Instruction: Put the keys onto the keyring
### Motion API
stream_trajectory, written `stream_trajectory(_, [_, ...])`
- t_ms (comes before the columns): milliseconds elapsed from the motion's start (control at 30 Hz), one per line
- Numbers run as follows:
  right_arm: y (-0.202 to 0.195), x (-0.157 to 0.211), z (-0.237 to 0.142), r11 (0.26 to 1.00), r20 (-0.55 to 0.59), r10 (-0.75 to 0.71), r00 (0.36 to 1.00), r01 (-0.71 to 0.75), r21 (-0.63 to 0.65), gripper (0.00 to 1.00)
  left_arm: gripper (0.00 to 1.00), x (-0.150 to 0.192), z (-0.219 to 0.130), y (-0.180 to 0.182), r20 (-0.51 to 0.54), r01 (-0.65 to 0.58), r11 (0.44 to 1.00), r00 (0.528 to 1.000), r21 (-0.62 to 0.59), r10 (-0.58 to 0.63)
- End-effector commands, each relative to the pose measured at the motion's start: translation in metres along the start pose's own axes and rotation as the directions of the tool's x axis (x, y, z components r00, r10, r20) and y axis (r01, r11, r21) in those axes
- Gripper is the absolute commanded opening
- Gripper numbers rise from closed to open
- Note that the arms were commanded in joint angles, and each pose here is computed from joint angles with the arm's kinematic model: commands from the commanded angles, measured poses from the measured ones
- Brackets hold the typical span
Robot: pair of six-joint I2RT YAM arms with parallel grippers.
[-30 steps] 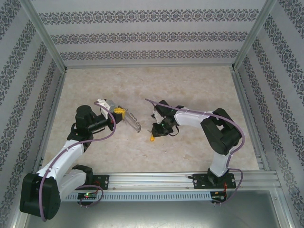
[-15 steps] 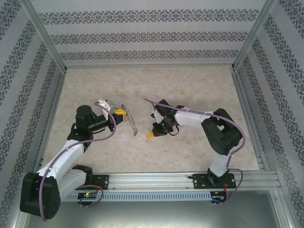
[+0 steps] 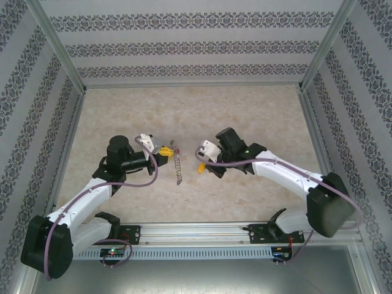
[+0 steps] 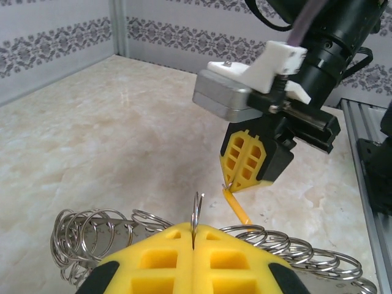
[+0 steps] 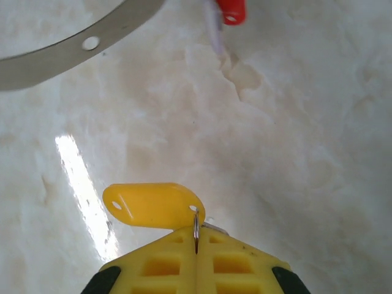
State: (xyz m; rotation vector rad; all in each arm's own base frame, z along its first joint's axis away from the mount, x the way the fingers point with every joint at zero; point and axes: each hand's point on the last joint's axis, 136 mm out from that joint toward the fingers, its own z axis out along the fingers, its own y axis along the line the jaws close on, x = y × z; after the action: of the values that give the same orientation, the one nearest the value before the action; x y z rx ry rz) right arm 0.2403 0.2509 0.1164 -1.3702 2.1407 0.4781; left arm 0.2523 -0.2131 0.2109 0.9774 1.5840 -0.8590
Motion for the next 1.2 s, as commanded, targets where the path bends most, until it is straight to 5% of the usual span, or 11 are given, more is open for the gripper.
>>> stream_trajectory(0, [-0.008, 0.001, -0.008, 0.954, 0.002, -0.285, 0.958, 0.284, 0.093, 0.0, 0.0, -0.027, 0.007, -0.008, 0.057, -0.133, 0.991, 0.99, 0.033, 0.131])
stream_trajectory(267, [-0.006, 0.001, -0.025, 0.955, 0.026, -0.293, 0.956, 0.291, 0.065, 0.03, 0.0, -0.028, 0.024, -0.011, 0.061, -0.114, 0.991, 0.992, 0.078, 0.109])
stream_trajectory(467, [-0.012, 0.048, -0.008, 0.985, -0.252, -0.172, 0.952, 0.161, -0.063, 0.0, 0.0, -0.025, 0.026, -0.006, 0.059, -0.086, 0.995, 0.995, 0.053, 0.082])
stream_trajectory(767, [-0.026, 0.096, 0.008, 0.991, -0.583, -0.133, 0.802, 0.088, -0.104, 0.0, 0.0, -0.019, 0.021, 0.004, 0.042, -0.042, 0.999, 0.998, 0.004, 0.042])
stream_trajectory(1033, [-0.033, 0.071, 0.056, 0.994, -0.532, -0.024, 0.847, -0.037, -0.104, 0.0, 0.0, -0.013, 0.005, 0.018, 0.039, -0.006, 0.998, 0.999, -0.07, 0.008])
stream_trajectory(1167, [-0.04, 0.064, 0.066, 0.994, -0.5, 0.032, 0.865, -0.078, -0.071, 0.14, 0.0, -0.012, -0.003, 0.021, 0.044, 0.015, 0.995, 0.999, -0.097, -0.011])
